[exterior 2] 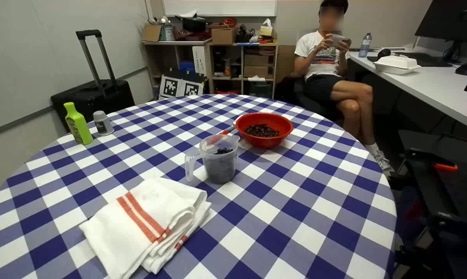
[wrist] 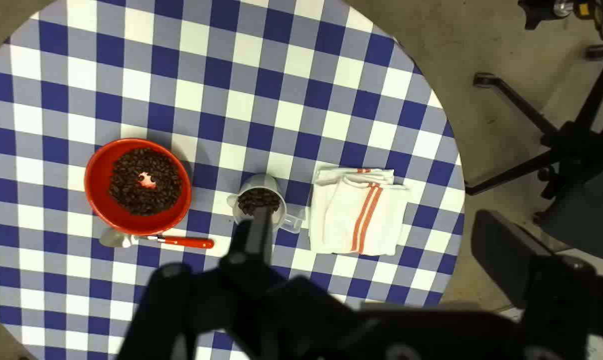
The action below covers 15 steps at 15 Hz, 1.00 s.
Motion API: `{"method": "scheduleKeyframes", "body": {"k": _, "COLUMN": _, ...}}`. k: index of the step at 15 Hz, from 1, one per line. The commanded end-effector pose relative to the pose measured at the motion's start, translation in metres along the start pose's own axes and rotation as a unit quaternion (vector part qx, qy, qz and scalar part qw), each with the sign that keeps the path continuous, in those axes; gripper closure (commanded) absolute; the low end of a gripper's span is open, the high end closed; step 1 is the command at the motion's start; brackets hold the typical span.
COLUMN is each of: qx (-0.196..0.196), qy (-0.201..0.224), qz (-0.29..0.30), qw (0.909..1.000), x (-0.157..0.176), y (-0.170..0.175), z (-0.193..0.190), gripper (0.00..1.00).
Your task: Pick up the cup from the table, pour some of its contents in the bowl and put the cup back on the table.
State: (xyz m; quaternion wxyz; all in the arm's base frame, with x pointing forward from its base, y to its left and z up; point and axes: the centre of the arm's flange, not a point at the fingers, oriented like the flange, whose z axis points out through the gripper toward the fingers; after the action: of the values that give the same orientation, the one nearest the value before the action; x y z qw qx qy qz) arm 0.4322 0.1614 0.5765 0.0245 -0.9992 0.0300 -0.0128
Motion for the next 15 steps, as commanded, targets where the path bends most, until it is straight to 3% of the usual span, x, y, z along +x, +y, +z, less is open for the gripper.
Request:
{"method": "scheduleKeyframes", "body": {"k": 1, "qx": 0.0, "qy": 0.0, "qz": 0.0, "qw": 1.0, "x": 0.0, "y": 0.0, "z": 0.0, "gripper": 0.0}}
{"method": "scheduleKeyframes", "body": {"k": 8, "qx": 0.001, "qy": 0.051, "qz": -0.106, "qw": 0.993, "x": 0.069, "y": -0.006, "z": 0.047, "gripper": 0.0}}
{"method": "scheduleKeyframes", "body": {"k": 11, "qx": -0.02, "qy": 0.05, "qz": -0.184, "qw": 0.9815, "x": 0.101, "y": -0.013, "z": 0.075, "gripper": 0.0}}
{"method": "scheduleKeyframes", "body": {"k": 15, "qx": -0.058, "qy": 0.013, "qz": -0.283, "qw": 0.9573, "x": 0.132, "y": -0.02, "z": 0.123, "gripper": 0.0}}
